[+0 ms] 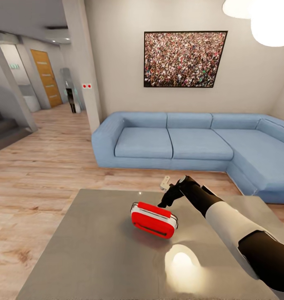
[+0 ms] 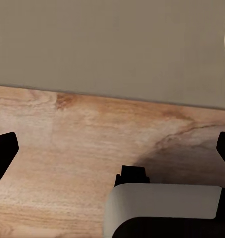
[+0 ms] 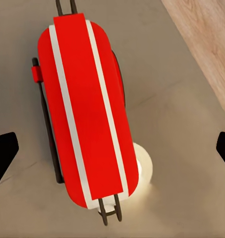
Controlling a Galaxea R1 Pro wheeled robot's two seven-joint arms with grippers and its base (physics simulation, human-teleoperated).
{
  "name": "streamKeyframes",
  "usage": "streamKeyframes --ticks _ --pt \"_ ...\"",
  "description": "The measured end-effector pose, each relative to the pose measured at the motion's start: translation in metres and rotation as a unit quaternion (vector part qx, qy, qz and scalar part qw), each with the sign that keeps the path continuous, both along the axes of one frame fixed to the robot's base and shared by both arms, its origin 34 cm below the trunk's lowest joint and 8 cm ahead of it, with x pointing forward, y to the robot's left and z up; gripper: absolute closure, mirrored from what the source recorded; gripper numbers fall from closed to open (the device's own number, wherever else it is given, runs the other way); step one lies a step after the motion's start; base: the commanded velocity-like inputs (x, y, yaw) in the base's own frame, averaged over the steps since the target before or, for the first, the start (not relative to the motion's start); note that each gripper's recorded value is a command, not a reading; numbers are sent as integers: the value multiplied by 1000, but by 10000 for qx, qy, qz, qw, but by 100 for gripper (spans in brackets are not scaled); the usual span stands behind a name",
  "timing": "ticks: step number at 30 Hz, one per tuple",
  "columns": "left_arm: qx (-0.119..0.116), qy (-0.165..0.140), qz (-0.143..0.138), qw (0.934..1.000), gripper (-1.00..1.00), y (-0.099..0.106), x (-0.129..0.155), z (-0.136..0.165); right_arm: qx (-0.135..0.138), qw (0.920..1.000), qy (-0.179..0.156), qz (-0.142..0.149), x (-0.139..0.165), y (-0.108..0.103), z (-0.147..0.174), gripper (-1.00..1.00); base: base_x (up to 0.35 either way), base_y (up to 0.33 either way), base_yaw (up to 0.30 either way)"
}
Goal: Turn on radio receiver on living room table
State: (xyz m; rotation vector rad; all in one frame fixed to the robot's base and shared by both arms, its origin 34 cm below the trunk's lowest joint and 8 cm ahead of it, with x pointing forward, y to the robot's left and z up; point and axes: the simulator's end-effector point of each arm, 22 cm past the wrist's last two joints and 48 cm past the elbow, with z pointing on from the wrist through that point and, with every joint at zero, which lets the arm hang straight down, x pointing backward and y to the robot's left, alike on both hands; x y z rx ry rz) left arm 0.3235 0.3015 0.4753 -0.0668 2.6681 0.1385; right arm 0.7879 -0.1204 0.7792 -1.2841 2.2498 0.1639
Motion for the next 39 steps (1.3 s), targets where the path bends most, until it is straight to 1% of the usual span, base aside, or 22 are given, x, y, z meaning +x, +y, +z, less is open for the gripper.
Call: streamKeyframes --ticks 3,7,12,39 --pt "0 24 0 10000 -100 0 -2 -1 -9 10000 26 -12 0 -1 -4 -100 0 0 0" --pt "0 57 0 10000 -100 0 -4 -2 -86 9999 -69 -104 6 -6 -8 -100 0 0 0" --pt "-1 97 0 10000 -100 0 -7 -4 -108 9998 -54 -132 7 -8 -13 -100 0 0 0" --pt "-3 315 4 9995 -100 -1 -22 -11 -83 9999 118 -81 4 -6 -41 -100 0 0 0"
